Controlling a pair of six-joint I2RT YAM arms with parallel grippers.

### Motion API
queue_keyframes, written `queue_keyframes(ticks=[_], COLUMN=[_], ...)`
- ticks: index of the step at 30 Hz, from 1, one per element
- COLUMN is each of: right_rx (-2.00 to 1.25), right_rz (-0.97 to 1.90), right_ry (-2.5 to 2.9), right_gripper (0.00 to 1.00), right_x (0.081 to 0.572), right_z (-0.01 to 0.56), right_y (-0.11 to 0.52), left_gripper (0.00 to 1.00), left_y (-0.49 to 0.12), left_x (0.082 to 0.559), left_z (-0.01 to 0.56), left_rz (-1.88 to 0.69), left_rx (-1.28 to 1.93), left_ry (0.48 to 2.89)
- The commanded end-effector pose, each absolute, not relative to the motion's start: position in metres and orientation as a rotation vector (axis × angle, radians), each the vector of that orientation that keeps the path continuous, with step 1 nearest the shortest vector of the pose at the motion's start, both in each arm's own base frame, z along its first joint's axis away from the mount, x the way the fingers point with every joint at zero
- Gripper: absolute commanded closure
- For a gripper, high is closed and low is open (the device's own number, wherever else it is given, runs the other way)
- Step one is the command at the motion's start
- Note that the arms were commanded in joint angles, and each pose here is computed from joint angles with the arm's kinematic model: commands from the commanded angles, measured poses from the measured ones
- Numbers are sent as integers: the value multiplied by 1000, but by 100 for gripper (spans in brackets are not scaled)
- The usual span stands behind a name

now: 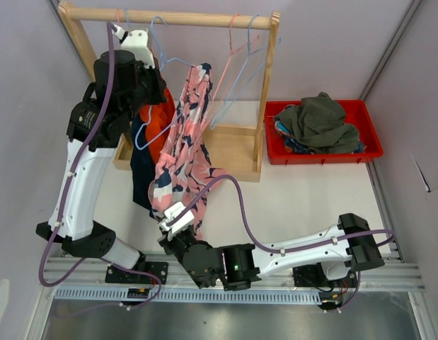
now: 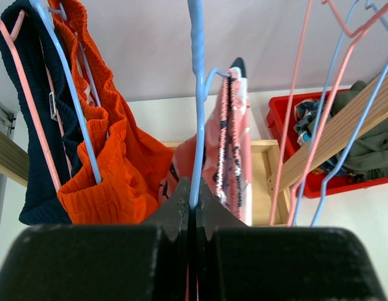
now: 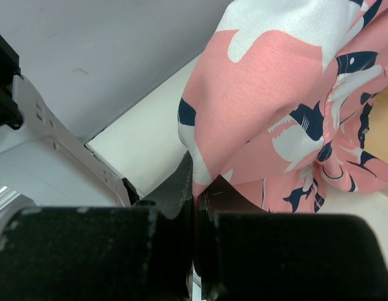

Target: Remove the shorts from the hanger

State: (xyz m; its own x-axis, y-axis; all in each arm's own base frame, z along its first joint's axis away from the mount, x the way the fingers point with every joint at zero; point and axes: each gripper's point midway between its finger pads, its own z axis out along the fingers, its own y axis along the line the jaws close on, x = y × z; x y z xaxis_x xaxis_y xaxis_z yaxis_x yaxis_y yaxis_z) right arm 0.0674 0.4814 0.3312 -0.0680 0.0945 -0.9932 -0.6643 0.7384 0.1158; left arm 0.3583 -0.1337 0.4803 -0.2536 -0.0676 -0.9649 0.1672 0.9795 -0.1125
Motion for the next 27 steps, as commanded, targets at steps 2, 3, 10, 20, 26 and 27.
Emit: queue_keyframes(ticks=[2,3,10,20,26,27], right_rx=[-580,-573,-496,-356,-321,-313], right_rz=[840,817,678,525,543,530], right_ry=[1486,1484,1456,1463,1524,1533], right_gripper=[100,100,100,100,100,100], right_x=[15,20,103,236,220,206], right_z=[342,342,360,395,380,373], right_y=[491,490,475,420,395,383], left_gripper=[100,100,100,100,100,100], left_y=[-125,-128,-143,-115,-103,-98], left_x=[377,375,323,212,200,196], left_z=[561,556,499,453,431,434], left_rz=[-282,-299,-427,-514,-492,-487], left_rx=[-38,-30,97,126,107,92], left_ry=[1519,1536,1758,1854,1828,1798])
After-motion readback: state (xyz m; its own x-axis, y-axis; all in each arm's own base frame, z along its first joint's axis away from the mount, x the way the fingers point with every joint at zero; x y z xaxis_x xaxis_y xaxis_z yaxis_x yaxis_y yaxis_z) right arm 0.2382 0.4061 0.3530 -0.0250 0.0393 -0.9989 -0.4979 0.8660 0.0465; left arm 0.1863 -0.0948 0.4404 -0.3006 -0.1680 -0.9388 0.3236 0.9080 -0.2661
